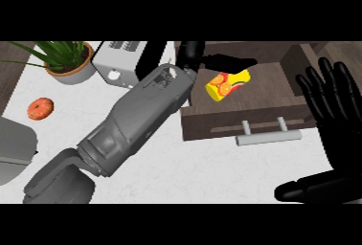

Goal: Pick up the cup, place it into the drawer and close the drawer

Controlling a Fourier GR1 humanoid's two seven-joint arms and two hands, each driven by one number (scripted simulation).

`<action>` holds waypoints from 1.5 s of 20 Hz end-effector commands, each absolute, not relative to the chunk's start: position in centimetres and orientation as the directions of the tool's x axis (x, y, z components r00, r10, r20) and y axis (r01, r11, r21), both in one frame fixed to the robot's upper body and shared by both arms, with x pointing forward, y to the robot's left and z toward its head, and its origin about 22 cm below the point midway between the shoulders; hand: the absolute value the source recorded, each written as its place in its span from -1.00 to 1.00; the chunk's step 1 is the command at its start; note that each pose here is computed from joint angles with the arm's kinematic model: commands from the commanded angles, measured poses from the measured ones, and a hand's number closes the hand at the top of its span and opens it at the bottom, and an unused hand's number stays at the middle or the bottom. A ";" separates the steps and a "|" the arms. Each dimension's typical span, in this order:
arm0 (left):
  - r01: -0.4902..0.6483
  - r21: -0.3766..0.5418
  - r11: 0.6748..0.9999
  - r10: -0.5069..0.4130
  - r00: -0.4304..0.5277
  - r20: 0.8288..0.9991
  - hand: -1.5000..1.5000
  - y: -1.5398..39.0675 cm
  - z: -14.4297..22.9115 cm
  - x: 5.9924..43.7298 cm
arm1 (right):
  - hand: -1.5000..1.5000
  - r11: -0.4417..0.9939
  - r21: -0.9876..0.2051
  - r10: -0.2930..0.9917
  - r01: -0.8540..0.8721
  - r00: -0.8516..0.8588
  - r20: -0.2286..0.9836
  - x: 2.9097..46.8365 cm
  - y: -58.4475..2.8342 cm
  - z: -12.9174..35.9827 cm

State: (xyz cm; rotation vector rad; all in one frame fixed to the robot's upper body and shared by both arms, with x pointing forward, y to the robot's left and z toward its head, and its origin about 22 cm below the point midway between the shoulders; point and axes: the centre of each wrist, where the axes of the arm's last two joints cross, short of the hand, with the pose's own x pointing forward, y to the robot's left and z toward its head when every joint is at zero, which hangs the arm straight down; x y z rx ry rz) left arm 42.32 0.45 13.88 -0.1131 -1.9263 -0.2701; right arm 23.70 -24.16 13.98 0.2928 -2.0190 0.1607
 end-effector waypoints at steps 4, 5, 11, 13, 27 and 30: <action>0.263 -0.030 0.964 0.141 -0.414 0.899 -1.00 -0.2 14.8 41.4 | -1.00 0.957 0.031 -0.151 -0.289 -0.403 0.903 22.5 -25.7 15.3; 0.279 -0.050 0.959 0.163 -0.398 0.903 -1.00 -0.1 14.9 41.7 | -1.00 0.954 0.060 -0.181 -0.293 -0.407 0.895 23.6 -25.7 14.8; 0.245 -0.125 0.961 0.211 -0.369 0.905 -1.00 5.1 14.4 42.5 | 1.00 0.930 -0.100 -0.052 -0.354 -0.396 0.917 21.9 -26.6 14.6; 0.223 -0.162 0.961 0.237 -0.370 0.898 -1.00 5.2 15.1 41.9 | 1.00 0.925 -0.196 0.048 -0.325 -0.412 0.910 21.8 -28.1 15.3; 0.103 -0.230 0.968 0.251 -0.314 0.916 -1.00 18.8 12.0 35.6 | 1.00 0.861 -0.415 0.303 -0.294 -0.358 0.883 21.6 -26.6 13.5; 0.091 -0.239 0.967 0.255 -0.302 0.919 -1.00 20.5 11.9 33.6 | 1.00 0.842 -0.468 0.364 -0.268 -0.359 0.859 22.0 -26.1 12.9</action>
